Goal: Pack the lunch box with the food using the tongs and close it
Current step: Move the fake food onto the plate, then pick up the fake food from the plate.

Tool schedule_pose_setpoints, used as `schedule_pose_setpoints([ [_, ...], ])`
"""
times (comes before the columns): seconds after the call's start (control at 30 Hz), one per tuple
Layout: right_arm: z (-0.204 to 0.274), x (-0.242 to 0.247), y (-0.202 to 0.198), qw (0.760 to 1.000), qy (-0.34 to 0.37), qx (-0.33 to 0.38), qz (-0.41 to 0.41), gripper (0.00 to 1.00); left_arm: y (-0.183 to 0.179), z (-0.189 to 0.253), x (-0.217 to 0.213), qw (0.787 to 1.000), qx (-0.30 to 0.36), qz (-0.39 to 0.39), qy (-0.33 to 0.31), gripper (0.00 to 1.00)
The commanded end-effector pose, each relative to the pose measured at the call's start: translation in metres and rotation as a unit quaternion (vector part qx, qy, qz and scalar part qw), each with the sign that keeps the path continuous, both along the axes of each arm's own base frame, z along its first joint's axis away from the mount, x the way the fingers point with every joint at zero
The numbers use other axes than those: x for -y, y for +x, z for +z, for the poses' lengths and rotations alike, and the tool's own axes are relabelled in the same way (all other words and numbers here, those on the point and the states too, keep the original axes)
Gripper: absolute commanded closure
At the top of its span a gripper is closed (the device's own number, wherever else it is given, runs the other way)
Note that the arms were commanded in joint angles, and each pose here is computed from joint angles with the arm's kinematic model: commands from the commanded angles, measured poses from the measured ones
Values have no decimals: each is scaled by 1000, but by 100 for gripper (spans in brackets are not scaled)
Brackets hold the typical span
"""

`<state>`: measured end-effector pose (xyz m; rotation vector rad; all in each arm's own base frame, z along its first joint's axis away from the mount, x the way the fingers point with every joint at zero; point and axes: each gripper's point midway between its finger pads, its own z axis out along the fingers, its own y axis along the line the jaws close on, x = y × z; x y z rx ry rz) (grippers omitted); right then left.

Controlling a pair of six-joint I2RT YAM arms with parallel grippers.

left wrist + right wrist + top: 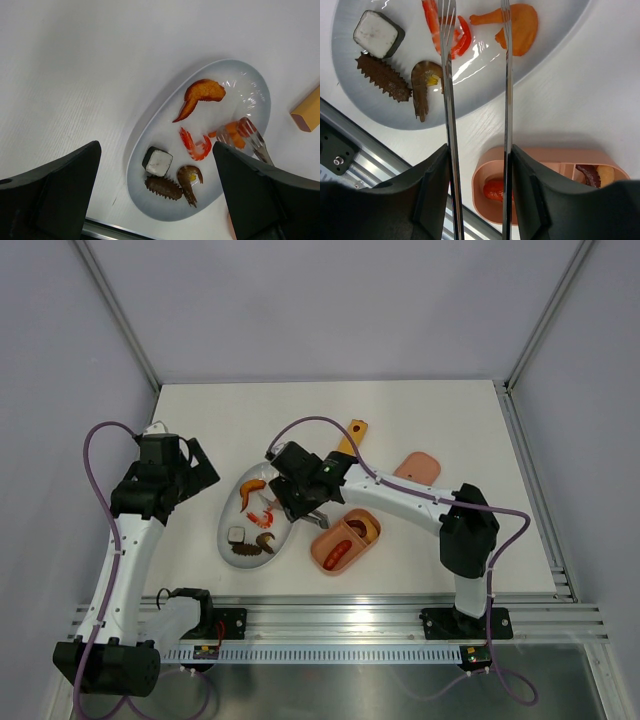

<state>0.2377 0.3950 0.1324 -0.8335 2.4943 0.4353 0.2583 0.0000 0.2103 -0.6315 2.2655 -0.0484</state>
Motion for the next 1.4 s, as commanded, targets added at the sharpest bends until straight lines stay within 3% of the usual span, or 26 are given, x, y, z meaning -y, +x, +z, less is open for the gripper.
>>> schedule_pose_setpoints([
  [0.0,25,-11,-20,999,31,5,41,45,6,4,-1,1000,17,1,-4,1],
  [0.43,29,-14,-81,990,39,-6,134,47,3,3,-1,1000,17,1,-5,1],
  [1.07,27,-34,-100,983,27,-7,182,46,4,10,-4,1000,21,2,-3,1],
  [1.37,8,-33,-95,984,-11,3,179,44,4,8,-3,1000,22,0,-5,1],
])
